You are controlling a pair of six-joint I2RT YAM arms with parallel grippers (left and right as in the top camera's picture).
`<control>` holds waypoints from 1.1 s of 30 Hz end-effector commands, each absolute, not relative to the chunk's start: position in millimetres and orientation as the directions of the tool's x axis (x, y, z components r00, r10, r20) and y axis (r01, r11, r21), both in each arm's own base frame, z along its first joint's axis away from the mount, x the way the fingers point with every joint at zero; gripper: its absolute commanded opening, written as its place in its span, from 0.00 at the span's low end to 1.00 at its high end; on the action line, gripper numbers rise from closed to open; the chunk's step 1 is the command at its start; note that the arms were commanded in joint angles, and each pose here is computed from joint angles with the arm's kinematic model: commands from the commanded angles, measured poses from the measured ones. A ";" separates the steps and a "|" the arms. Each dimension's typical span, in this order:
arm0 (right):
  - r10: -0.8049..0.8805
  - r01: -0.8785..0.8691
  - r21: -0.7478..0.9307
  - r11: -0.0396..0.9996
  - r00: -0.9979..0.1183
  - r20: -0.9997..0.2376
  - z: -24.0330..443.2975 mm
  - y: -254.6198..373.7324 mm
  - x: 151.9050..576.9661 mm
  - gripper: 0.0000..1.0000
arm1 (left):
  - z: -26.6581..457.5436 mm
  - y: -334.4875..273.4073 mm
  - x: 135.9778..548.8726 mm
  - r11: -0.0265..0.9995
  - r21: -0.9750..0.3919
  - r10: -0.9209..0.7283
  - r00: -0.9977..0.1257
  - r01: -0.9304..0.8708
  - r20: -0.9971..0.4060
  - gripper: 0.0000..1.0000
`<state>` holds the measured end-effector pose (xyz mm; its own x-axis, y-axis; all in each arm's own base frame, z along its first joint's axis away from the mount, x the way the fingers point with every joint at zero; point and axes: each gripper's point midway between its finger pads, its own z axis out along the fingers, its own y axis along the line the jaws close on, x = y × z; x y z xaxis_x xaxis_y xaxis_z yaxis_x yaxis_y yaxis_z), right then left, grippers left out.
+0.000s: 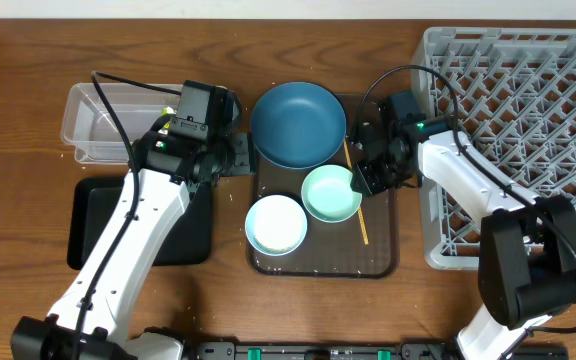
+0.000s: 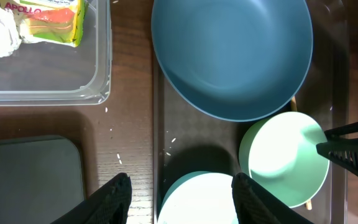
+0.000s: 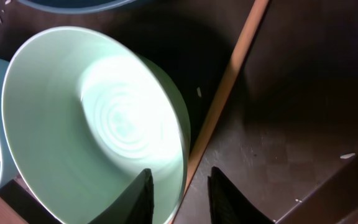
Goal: Sort waste into correct bins and load items into the dishwasher rack
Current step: 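Reach the right gripper to the mint bowl and grasp its rim, then lift the mint bowl and set it into the dish rack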
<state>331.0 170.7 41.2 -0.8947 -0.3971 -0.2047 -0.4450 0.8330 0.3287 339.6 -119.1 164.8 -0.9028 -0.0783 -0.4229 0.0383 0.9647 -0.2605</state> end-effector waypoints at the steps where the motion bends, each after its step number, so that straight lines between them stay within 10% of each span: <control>1: -0.394 -0.441 0.332 0.834 -0.896 -0.204 44.0 174.5 324.0 0.28 | 163.9 -117.9 340.6 0.968 -0.248 -0.069 -0.903 0.042 -0.424 0.55; 22: -0.354 -0.422 0.332 0.843 -0.902 -0.248 52.2 175.6 336.3 0.01 | 163.9 -117.9 340.6 0.968 -0.248 -0.069 -0.903 0.042 -0.424 0.55; 33: -0.197 -0.280 0.058 0.958 -0.793 -0.576 168.8 91.0 407.8 0.01 | 164.0 -117.9 340.7 0.968 -0.248 -0.069 -0.903 0.042 -0.424 0.55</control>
<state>385.5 134.1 124.3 -0.8459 -0.2573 -0.4672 -0.3883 0.8975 0.2088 339.5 -119.1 164.8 -0.9030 -0.0783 -0.4225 0.0384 0.9647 -0.2607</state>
